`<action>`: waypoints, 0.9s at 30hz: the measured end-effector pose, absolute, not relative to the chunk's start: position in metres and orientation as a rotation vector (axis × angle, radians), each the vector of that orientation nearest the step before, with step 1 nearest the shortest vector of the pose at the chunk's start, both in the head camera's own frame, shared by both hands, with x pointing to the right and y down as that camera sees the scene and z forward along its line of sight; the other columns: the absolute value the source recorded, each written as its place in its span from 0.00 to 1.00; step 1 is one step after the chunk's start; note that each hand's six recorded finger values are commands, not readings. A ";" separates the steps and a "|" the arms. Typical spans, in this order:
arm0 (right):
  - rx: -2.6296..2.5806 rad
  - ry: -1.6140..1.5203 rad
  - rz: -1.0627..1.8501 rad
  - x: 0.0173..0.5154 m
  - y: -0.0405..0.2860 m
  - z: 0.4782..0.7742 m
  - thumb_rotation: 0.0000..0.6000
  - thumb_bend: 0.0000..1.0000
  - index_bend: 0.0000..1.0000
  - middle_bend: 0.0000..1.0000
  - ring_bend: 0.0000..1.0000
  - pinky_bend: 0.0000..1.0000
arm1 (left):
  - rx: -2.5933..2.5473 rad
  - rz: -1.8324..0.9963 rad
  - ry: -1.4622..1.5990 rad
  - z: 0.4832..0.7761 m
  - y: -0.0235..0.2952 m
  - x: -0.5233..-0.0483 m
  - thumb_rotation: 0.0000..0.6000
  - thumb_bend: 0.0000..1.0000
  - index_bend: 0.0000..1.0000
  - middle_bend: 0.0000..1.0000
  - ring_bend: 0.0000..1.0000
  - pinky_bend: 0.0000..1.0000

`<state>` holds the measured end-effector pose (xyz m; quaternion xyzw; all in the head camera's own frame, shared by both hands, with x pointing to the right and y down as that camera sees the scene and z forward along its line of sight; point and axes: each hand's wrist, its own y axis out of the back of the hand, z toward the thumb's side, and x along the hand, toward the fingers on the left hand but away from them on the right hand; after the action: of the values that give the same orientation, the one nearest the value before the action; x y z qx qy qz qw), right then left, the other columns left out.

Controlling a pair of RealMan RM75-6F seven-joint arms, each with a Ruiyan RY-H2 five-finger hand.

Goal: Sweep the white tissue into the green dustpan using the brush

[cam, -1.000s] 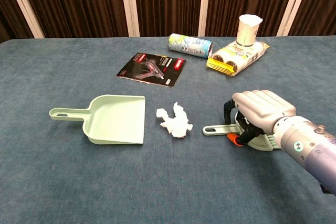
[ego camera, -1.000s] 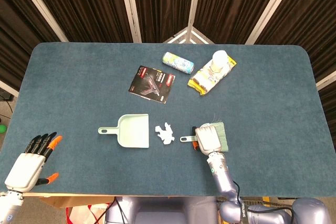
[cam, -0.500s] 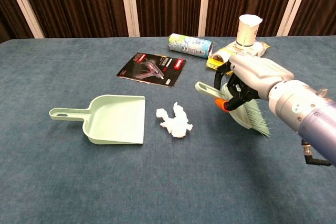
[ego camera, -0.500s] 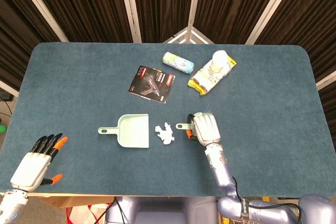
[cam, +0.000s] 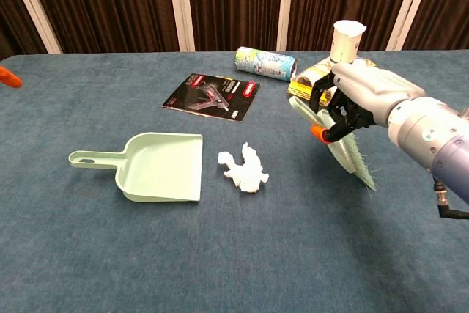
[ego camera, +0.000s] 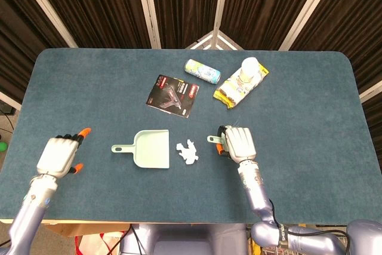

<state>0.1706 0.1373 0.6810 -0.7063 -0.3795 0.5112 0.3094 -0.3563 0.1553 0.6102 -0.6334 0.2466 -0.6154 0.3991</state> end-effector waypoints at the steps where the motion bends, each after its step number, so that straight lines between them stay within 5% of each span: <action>1: -1.865 -1.003 1.352 0.171 0.137 0.681 1.00 0.46 0.77 0.86 0.87 0.73 | -1.599 -1.567 0.624 0.615 0.149 -0.351 1.00 0.16 0.33 0.77 0.75 0.78; 9: -1.863 -1.003 1.360 0.175 0.136 0.680 1.00 0.46 0.77 0.86 0.87 0.73 | -1.633 -1.613 0.610 0.648 0.127 -0.304 1.00 0.27 0.45 0.99 0.96 0.99; 27: -1.856 -0.999 1.378 0.186 0.134 0.682 1.00 0.46 0.77 0.86 0.87 0.73 | -1.647 -1.751 0.556 0.688 0.135 -0.258 1.00 0.33 0.45 1.00 0.98 1.00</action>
<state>0.1858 0.1336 0.6816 -0.7014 -0.3777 0.5209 0.3068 -0.2578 0.1349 0.6883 -0.6300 0.2125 -0.6698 0.3307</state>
